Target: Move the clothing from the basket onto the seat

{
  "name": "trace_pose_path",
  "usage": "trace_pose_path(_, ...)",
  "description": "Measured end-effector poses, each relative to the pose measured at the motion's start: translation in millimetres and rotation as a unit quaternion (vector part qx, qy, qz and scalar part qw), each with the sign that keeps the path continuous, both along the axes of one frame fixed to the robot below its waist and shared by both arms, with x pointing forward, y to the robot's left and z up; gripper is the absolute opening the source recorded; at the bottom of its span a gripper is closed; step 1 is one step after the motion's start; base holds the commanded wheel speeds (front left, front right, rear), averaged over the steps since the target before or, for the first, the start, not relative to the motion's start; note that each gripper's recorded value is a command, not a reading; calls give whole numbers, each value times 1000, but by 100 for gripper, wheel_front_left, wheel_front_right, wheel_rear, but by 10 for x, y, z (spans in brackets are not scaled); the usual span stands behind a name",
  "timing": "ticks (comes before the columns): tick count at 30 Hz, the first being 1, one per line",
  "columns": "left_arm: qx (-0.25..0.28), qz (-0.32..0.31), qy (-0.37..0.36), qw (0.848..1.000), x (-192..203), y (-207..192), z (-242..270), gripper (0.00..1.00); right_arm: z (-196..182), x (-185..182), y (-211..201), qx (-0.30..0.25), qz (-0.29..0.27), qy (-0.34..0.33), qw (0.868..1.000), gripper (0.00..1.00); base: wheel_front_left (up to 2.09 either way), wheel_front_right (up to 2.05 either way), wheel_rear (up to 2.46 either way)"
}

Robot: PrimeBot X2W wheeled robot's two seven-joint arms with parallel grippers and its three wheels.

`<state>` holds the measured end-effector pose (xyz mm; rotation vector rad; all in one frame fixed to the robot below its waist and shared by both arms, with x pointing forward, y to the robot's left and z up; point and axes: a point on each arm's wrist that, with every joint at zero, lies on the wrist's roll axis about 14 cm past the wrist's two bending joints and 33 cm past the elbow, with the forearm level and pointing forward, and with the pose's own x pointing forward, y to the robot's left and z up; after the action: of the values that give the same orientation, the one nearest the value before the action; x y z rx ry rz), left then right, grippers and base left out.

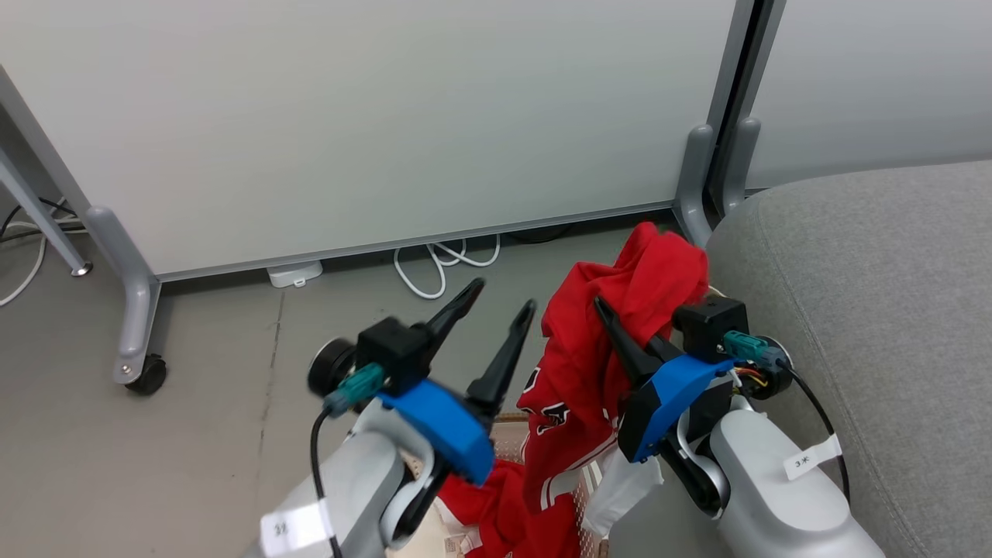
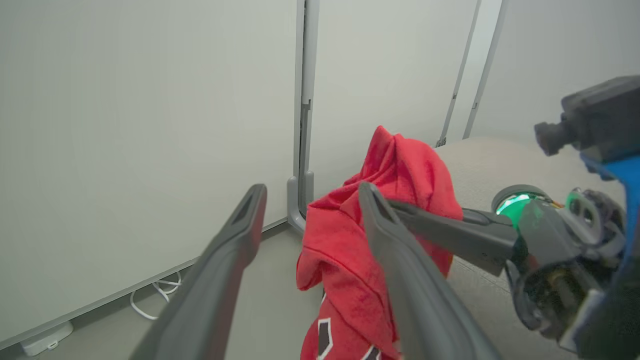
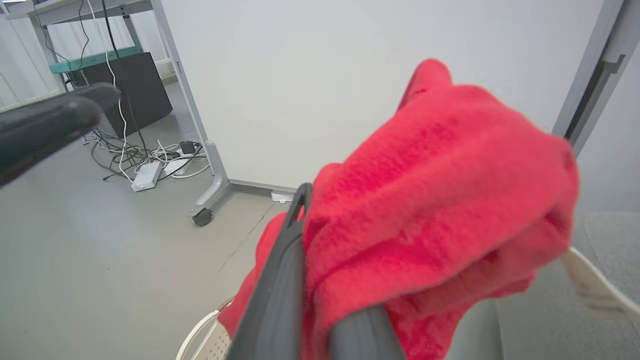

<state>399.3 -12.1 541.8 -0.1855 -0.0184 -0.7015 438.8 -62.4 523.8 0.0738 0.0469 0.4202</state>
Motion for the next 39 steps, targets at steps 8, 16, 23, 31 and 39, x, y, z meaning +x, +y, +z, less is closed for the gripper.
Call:
trace_pose_path(8, 1, 56, 20, 998, -148, 408, -309, 100, -1, 7, -5, 3, -2, -1, 1000, 0, 0, 0, 0)
trace_pose_path(16, -8, 115, 39, 993, -226, 735, -486, 100, -38, 15, -82, 10, -16, 5, 1000, 0, 0, 0, 0)
trace_pose_path(23, 2, 139, 39, 990, -250, 858, -546, 100, -32, 28, -83, 12, -18, 6, 1000, 0, 0, 0, 0)
trace_pose_path(31, 1, 140, 38, 989, -269, 844, -541, 100, -22, 7, -91, 10, -19, 5, 1000, 0, 0, 0, 0)
trace_pose_path(39, 2, 127, 45, 991, -265, 767, -588, 100, -16, -27, -198, 10, -31, 4, 999, 0, 0, 0, 0)
